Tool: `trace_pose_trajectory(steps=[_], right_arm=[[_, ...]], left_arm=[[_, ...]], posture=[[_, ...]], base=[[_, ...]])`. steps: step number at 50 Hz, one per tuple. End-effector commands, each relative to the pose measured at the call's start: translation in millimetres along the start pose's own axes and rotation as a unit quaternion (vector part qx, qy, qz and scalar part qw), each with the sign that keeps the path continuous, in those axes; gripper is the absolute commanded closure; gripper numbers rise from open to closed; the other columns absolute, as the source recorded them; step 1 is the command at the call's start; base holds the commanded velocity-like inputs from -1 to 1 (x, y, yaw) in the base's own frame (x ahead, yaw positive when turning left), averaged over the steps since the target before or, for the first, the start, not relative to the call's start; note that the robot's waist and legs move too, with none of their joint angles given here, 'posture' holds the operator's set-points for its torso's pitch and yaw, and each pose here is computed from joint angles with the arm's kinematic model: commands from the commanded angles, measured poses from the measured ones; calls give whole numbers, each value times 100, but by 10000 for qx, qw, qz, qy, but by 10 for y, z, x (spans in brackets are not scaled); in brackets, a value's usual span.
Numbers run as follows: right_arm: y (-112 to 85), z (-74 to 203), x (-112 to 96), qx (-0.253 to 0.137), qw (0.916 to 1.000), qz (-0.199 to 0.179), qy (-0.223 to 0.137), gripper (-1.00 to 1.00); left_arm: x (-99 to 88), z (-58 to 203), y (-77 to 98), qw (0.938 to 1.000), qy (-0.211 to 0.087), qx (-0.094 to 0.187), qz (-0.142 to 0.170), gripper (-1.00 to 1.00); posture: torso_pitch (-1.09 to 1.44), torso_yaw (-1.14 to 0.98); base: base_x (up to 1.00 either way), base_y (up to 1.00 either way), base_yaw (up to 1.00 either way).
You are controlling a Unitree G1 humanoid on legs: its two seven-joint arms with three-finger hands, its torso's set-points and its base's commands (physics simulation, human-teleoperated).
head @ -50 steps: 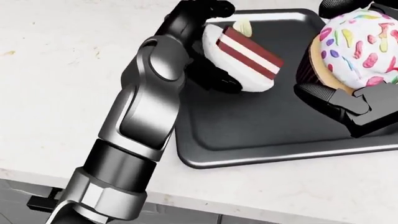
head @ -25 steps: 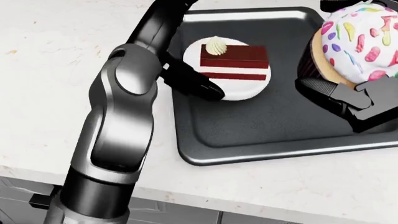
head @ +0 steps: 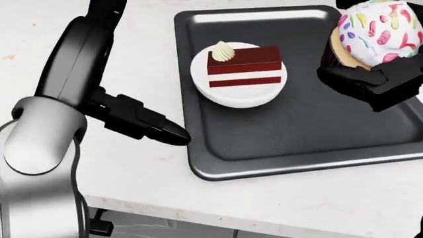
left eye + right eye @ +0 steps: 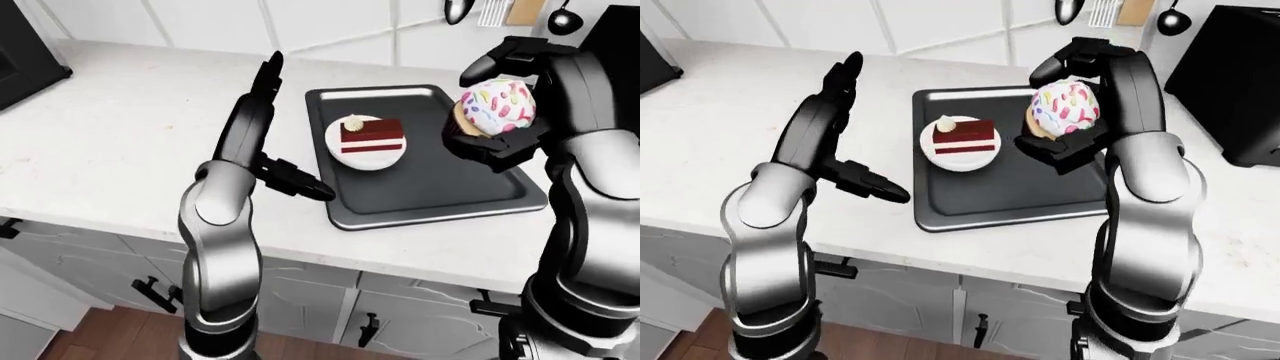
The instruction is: Pick up the bowl with cake and place it on the tray. Pick up the cupcake and place it on the tray.
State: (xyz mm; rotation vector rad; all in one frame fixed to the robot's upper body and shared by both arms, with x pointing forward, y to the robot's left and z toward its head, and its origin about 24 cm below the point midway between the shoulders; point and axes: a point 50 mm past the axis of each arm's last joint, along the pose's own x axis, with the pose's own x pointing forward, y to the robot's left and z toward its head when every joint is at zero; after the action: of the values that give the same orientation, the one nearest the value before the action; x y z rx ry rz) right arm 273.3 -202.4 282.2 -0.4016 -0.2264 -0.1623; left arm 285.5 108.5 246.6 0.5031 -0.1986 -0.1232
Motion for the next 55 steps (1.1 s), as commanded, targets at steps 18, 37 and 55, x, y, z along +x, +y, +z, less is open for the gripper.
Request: trace_pose_trajectory(steps=[18,37,55], right_arm=[[87,-202,191,-320,9992,-25,253,100],[131,-395,177,-685,9956,-9,646,53],[140,-421,135,-789,9943,130,700,-53]], left_arm=[[-190,193,123,9986,-444,34,281,-100],[-221,152,111,9985,-457,-1,297,-100],[-250,175,117,9983,-496,8,313,-100]], posture=[[0,0],[0,0],[0,0]], base=[[0,0,0],[0,0,0],[0,0,0]])
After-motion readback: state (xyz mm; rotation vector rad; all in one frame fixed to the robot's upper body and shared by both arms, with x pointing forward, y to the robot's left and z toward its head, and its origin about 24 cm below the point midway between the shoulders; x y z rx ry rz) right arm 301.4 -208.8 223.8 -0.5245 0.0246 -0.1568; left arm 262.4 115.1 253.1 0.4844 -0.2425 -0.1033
